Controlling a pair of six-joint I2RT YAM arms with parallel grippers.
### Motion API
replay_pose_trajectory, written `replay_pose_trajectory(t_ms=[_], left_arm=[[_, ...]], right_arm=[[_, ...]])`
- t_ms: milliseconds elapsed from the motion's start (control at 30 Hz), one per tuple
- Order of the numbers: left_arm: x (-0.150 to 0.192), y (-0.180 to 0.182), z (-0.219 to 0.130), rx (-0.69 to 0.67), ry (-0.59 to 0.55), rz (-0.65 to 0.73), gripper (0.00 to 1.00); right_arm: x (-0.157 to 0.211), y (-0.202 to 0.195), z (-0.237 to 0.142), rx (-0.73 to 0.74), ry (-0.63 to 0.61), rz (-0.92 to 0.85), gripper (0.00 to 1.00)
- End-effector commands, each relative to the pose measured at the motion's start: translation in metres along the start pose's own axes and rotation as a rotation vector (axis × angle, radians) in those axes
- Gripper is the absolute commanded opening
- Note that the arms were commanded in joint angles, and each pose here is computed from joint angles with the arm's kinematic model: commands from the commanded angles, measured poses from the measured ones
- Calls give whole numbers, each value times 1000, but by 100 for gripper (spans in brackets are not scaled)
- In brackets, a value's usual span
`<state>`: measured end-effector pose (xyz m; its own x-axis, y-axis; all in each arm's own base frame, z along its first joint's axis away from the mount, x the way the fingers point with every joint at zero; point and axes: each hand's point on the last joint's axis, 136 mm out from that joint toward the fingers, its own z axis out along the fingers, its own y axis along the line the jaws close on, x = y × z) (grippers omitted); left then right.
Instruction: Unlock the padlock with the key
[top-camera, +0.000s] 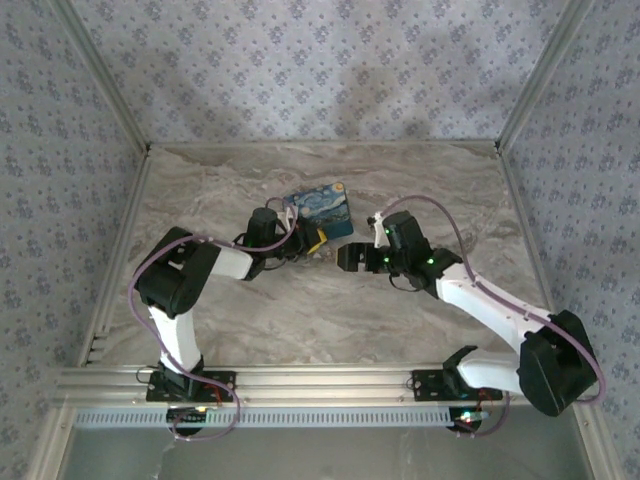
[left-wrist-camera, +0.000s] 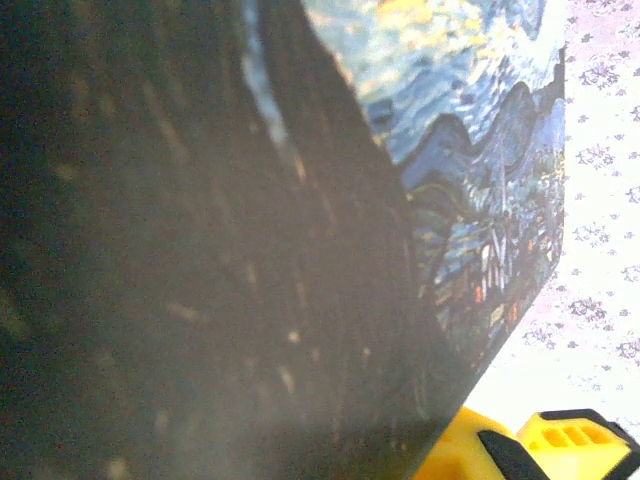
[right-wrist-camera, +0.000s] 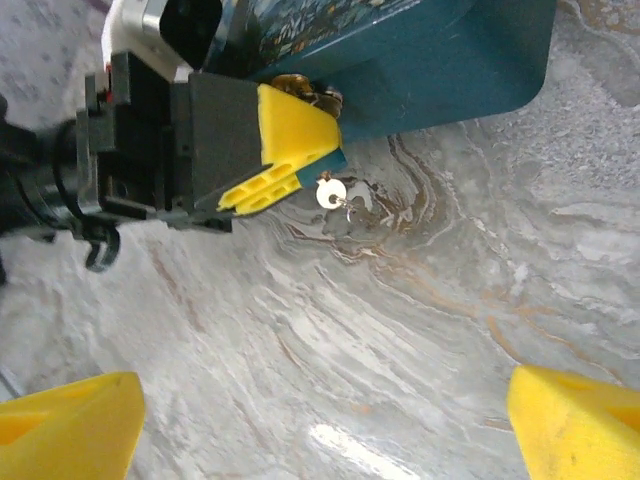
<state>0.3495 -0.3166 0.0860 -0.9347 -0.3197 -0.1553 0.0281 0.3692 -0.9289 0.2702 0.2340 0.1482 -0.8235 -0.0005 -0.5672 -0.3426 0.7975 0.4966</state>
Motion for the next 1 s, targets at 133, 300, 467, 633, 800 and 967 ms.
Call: replay_pose_trajectory(t_ms=[133, 300, 467, 633, 800, 967], left_arm=[[-3, -35, -3, 73, 26, 35, 0], [-2, -38, -3, 80, 39, 32, 0], [-2, -42, -4, 87, 50, 29, 0], [-2, -47, -3, 96, 56, 30, 0], [-2, -49, -4, 101, 59, 27, 0], [-2, -51, -5, 107, 63, 27, 0]], right_arm=[[2, 9, 11, 112, 66, -277, 70], [0, 16, 29, 132, 75, -362, 58], [-6, 19, 46, 169, 77, -426, 54], [-16, 16, 61, 205, 70, -444, 52], [-22, 11, 74, 246, 85, -461, 52], [-26, 5, 86, 285, 97, -477, 51]])
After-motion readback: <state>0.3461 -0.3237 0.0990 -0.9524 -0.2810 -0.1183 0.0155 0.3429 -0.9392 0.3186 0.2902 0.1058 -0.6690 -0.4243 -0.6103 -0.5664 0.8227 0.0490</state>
